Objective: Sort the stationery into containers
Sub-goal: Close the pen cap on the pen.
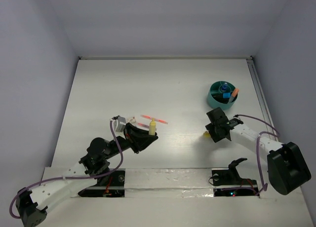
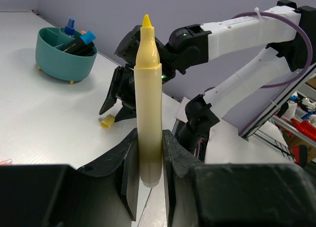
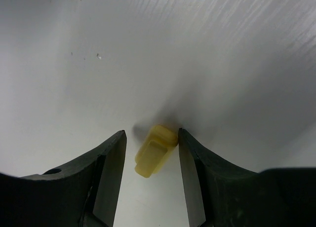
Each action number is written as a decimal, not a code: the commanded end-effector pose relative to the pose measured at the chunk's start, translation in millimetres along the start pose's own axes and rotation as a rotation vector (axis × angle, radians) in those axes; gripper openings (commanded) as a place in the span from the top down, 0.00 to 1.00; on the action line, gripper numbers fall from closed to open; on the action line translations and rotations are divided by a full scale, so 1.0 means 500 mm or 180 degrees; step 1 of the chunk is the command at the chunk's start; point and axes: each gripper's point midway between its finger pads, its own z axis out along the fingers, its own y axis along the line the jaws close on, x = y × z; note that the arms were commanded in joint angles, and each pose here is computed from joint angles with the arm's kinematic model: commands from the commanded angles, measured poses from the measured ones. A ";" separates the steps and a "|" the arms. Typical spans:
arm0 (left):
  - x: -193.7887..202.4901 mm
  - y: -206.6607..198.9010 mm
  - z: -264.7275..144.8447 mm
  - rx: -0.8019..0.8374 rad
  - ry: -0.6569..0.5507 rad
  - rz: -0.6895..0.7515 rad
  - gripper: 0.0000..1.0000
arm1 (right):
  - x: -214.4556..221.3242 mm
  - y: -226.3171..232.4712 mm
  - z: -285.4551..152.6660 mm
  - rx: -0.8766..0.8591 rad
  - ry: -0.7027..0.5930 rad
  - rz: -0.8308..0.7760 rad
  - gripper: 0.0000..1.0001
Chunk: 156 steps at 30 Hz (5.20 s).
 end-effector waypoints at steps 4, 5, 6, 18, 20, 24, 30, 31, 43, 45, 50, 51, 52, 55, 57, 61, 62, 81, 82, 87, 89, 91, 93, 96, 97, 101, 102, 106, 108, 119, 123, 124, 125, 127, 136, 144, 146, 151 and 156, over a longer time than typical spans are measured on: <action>-0.022 -0.019 0.000 0.0144 -0.0151 0.0041 1.00 | -0.007 0.007 0.013 0.0095 -0.0037 -0.0187 0.48; -0.022 -0.019 0.000 0.0148 -0.0148 0.0042 1.00 | -0.004 0.009 0.013 0.0097 -0.0011 -0.0238 0.48; -0.021 -0.018 0.000 0.0143 -0.0140 0.0039 1.00 | 0.002 0.016 0.012 0.0100 0.0048 -0.0279 0.48; -0.021 -0.018 0.000 0.0134 -0.0146 0.0044 1.00 | 0.031 -0.036 0.001 0.0485 0.0417 -0.1013 0.39; -0.021 -0.017 0.001 0.0132 -0.0142 0.0042 1.00 | 0.032 -0.033 -0.007 0.0466 0.0467 -0.1110 0.34; -0.019 -0.018 0.002 0.0146 -0.0127 0.0037 1.00 | 0.040 -0.031 -0.014 0.0525 0.0605 -0.1268 0.33; -0.022 -0.019 -0.001 0.0144 -0.0151 0.0037 1.00 | 0.049 -0.013 -0.008 0.0523 0.0688 -0.1374 0.42; -0.021 -0.018 -0.001 0.0137 -0.0149 0.0040 1.00 | 0.044 -0.008 -0.004 0.0537 0.0643 -0.1396 0.44; -0.018 -0.015 0.002 0.0122 -0.0126 0.0042 1.00 | 0.029 -0.015 0.024 0.0628 0.0482 -0.1632 0.49; -0.016 -0.014 0.003 0.0125 -0.0113 0.0040 1.00 | 0.029 -0.008 0.025 0.0604 0.0490 -0.1664 0.49; -0.014 -0.013 0.004 0.0120 -0.0105 0.0042 1.00 | 0.025 -0.002 0.027 0.0574 0.0462 -0.1754 0.57; -0.014 -0.013 0.004 0.0117 -0.0101 0.0041 1.00 | 0.024 0.000 0.028 0.0569 0.0462 -0.1767 0.59; -0.014 -0.013 0.004 0.0120 -0.0105 0.0042 1.00 | 0.026 -0.003 0.030 0.0582 0.0467 -0.1777 0.61; -0.011 -0.009 0.005 0.0100 -0.0084 0.0039 1.00 | 0.027 0.000 0.032 0.0546 0.0469 -0.1794 0.73; -0.011 -0.009 0.006 0.0094 -0.0082 0.0043 1.00 | 0.024 0.009 0.030 0.0452 0.0433 -0.1817 0.79; -0.004 0.002 0.009 0.0028 -0.0051 0.0045 1.00 | 0.001 0.069 0.002 0.0009 0.0239 -0.1788 0.85; -0.005 0.003 0.010 0.0021 -0.0050 0.0049 1.00 | -0.002 0.111 -0.018 -0.0238 0.0166 -0.1791 0.85; -0.008 0.106 0.121 -0.0684 0.0199 0.0198 1.00 | -0.025 0.534 -0.456 -0.3367 -0.1132 -0.1828 0.92; -0.009 0.119 0.128 -0.0773 0.0205 0.0240 1.00 | -0.022 0.536 -0.460 -0.3416 -0.1115 -0.1815 0.93; 0.010 0.163 0.155 -0.0985 0.0380 0.0424 1.00 | 0.023 0.544 -0.483 -0.3665 -0.0942 -0.1854 0.95; 0.016 0.169 0.153 -0.0994 0.0377 0.0470 1.00 | 0.031 0.545 -0.475 -0.3659 -0.0897 -0.1858 0.96; 0.025 0.180 0.146 -0.1048 0.0400 0.0512 1.00 | 0.061 0.540 -0.471 -0.3708 -0.0773 -0.1898 0.96; 0.026 0.183 0.139 -0.1071 0.0387 0.0536 1.00 | 0.091 0.539 -0.480 -0.3792 -0.0643 -0.1938 0.96; 0.024 0.194 0.130 -0.1161 0.0364 0.0600 1.00 | 0.126 0.537 -0.491 -0.3799 -0.0516 -0.2022 0.97; 0.026 0.200 0.126 -0.1216 0.0382 0.0610 1.00 | 0.126 0.537 -0.491 -0.3788 -0.0499 -0.2014 0.97; 0.028 0.202 0.118 -0.1242 0.0383 0.0621 1.00 | 0.157 0.528 -0.498 -0.3786 -0.0387 -0.2049 0.97; 0.022 0.209 0.114 -0.1319 0.0343 0.0633 1.00 | 0.165 0.526 -0.502 -0.3791 -0.0382 -0.2067 0.97; 0.023 0.217 0.107 -0.1396 0.0345 0.0638 1.00 | 0.170 0.519 -0.509 -0.3792 -0.0395 -0.2061 0.97; 0.025 0.218 0.105 -0.1405 0.0352 0.0638 1.00 | 0.167 0.517 -0.510 -0.3792 -0.0406 -0.2044 0.97; 0.028 0.220 0.105 -0.1414 0.0368 0.0627 1.00 | 0.162 0.507 -0.527 -0.3817 -0.0442 -0.2044 0.97; 0.028 0.222 0.103 -0.1440 0.0367 0.0634 1.00 | 0.160 0.507 -0.533 -0.3834 -0.0450 -0.2056 0.97; 0.026 0.222 0.103 -0.1438 0.0363 0.0634 1.00 | 0.162 0.507 -0.532 -0.3835 -0.0441 -0.2064 0.97; 0.026 0.222 0.103 -0.1438 0.0363 0.0634 1.00 | 0.162 0.507 -0.532 -0.3830 -0.0432 -0.2068 0.97; 0.028 0.224 0.104 -0.1450 0.0379 0.0633 1.00 | 0.160 0.503 -0.529 -0.3818 -0.0442 -0.2065 0.97; 0.031 0.228 0.104 -0.1482 0.0402 0.0633 1.00 | 0.147 0.494 -0.537 -0.3830 -0.0485 -0.2046 0.97; 0.032 0.227 0.104 -0.1471 0.0401 0.0632 1.00 | 0.164 0.497 -0.521 -0.3800 -0.0431 -0.2113 0.97; 0.030 0.226 0.104 -0.1463 0.0396 0.0637 1.00 | 0.175 0.498 -0.518 -0.3803 -0.0418 -0.2145 0.97; 0.029 0.226 0.103 -0.1465 0.0389 0.0638 1.00 | 0.183 0.505 -0.510 -0.3771 -0.0423 -0.2191 0.97; 0.028 0.225 0.103 -0.1461 0.0380 0.0639 1.00 | 0.195 0.503 -0.507 -0.3775 -0.0386 -0.2231 0.97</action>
